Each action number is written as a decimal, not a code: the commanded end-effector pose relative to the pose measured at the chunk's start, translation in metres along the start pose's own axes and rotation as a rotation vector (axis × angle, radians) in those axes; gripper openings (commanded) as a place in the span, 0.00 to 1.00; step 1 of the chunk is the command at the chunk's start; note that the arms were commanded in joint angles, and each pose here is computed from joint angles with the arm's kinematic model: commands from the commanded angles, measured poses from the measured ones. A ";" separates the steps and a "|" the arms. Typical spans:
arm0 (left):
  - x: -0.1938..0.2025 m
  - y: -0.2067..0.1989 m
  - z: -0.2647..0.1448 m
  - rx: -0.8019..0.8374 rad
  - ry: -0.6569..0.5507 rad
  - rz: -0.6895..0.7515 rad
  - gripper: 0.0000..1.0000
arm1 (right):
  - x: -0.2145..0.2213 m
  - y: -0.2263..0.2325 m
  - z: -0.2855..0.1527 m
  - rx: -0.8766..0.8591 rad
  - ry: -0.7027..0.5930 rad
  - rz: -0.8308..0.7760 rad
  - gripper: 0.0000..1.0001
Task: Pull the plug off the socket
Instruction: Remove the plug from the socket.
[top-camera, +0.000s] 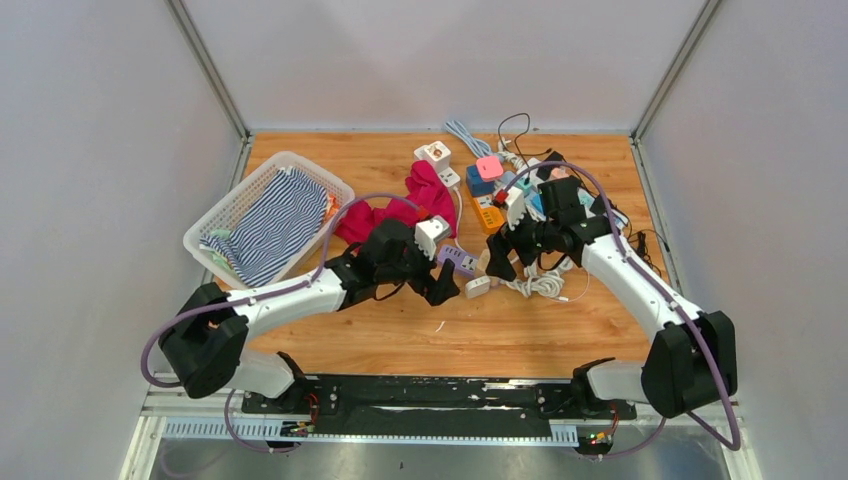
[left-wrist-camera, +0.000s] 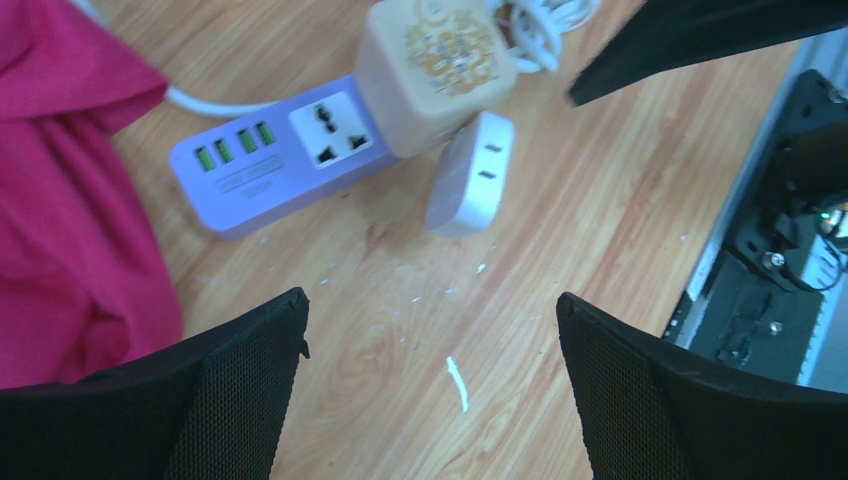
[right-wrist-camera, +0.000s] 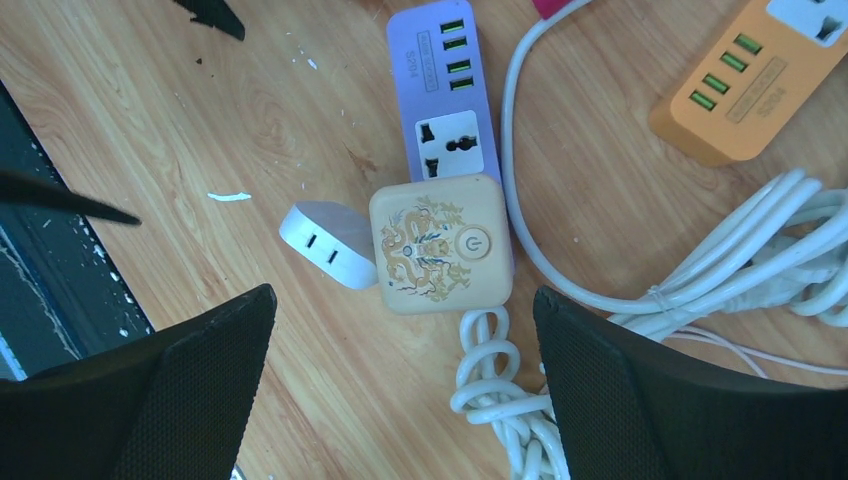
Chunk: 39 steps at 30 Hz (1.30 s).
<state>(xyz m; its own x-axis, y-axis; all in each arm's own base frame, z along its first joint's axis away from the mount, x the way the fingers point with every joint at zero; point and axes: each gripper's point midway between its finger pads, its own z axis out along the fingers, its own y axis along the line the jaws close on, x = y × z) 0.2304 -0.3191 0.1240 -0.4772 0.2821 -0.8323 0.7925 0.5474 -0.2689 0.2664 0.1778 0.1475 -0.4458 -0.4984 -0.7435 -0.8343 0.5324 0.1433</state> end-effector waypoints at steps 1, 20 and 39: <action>-0.021 -0.030 0.007 0.107 -0.086 0.079 0.95 | -0.003 0.004 0.005 -0.021 0.004 0.084 0.99; -0.020 -0.047 0.022 0.005 -0.284 0.125 0.96 | -0.003 -0.001 0.031 -0.068 0.065 0.141 0.94; 0.011 -0.028 0.052 -0.032 -0.298 0.206 0.80 | 0.016 -0.003 0.048 -0.045 0.181 0.081 0.93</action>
<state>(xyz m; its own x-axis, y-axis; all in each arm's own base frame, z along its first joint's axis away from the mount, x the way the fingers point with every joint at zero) 0.2134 -0.3663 0.0906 -0.2476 0.1824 -0.9515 0.8409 0.5283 -0.1176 0.2783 0.1973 0.1047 -0.5808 -0.5292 -0.6186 -0.7864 0.5610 0.2585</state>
